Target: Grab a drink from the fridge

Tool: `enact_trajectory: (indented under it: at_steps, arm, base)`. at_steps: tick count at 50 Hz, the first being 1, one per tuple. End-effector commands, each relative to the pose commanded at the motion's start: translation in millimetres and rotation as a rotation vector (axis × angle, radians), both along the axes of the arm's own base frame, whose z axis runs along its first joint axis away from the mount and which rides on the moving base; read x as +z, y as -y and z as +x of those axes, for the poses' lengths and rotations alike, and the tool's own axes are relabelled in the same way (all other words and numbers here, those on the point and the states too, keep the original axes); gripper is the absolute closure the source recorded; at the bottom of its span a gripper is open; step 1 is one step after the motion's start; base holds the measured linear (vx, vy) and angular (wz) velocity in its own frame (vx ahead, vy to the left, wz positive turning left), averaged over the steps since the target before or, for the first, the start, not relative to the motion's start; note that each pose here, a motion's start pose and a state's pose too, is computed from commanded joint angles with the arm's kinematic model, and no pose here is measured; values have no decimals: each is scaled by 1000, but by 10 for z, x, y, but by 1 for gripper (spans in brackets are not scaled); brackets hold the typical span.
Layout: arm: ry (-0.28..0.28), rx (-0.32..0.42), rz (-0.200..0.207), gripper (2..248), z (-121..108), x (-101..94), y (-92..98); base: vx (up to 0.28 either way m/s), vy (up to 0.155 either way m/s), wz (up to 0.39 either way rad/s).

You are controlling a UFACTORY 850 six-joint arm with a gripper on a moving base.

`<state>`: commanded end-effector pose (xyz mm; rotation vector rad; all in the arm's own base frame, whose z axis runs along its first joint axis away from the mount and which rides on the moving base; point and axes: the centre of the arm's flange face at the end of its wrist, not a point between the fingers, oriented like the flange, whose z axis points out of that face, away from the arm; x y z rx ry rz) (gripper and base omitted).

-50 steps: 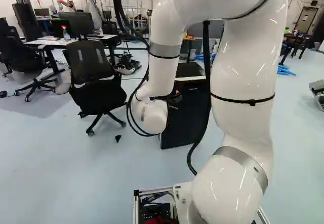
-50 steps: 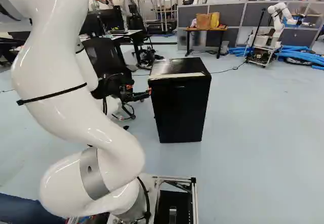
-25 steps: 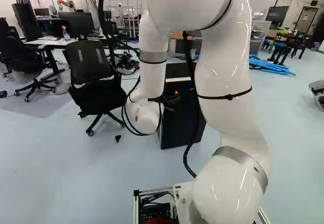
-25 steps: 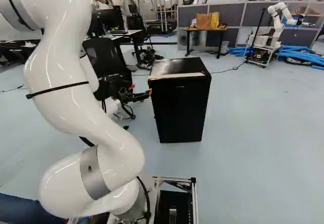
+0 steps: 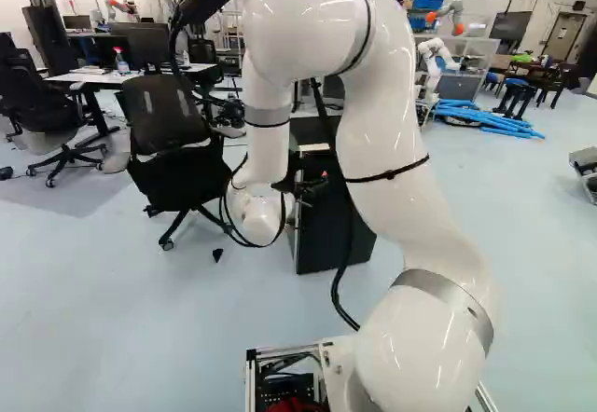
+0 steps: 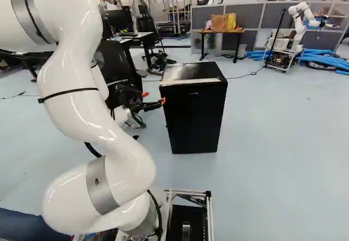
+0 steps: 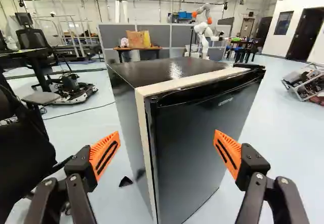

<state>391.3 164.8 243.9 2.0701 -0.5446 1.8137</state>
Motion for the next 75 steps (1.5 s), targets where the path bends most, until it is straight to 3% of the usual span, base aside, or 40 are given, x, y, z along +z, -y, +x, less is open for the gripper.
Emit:
enact_trajectory:
  at_steps: [24,48,75]
  arm:
    - [40,-107,13,3,261,-75,-81]
    - [73,-136,35,3,562,-104,-127]
    - [81,-164,40,3,670,-110,-33]
  base:
    - [0,0,0]
    - [0,0,0]
    - [0,0,0]
